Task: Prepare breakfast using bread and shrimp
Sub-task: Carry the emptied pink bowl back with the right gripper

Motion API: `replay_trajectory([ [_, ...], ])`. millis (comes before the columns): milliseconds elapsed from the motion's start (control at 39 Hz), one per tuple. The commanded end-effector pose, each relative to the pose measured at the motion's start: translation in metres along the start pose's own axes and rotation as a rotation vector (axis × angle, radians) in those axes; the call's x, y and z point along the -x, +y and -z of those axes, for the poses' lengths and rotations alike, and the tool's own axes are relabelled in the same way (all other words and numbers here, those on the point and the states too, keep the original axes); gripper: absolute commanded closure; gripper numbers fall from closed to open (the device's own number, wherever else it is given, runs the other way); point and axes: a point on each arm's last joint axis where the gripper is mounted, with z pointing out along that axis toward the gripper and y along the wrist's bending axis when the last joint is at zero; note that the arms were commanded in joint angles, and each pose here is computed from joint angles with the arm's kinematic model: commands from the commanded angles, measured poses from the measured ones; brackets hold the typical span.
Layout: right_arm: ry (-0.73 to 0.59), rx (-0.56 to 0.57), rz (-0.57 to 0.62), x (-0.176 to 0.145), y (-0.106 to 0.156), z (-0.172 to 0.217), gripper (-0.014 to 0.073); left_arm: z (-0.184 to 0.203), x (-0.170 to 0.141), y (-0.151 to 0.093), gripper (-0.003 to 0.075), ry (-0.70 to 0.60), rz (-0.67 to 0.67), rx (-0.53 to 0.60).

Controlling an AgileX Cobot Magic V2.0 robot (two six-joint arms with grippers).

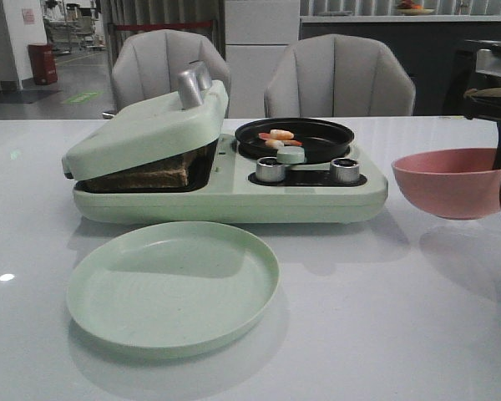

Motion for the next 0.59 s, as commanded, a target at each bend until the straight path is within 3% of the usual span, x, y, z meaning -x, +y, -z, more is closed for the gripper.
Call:
replay_trajectory([
  [0, -0.082, -0.017, 0.02, 0.0063, 0.0027, 0.0268, 0.0452, 0.0017, 0.0139, 0.0011, 0.0609, -0.087, 0.027, 0.014],
  [282, -0.08, -0.034, 0.031, 0.0062, 0.0011, 0.0265, 0.043, 0.0017, 0.0139, 0.0011, 0.0609, -0.087, 0.027, 0.014],
  [565, -0.077, -0.046, 0.041, 0.006, 0.0, 0.0265, 0.0107, 0.0017, 0.0139, 0.0011, 0.0609, -0.087, 0.027, 0.014],
])
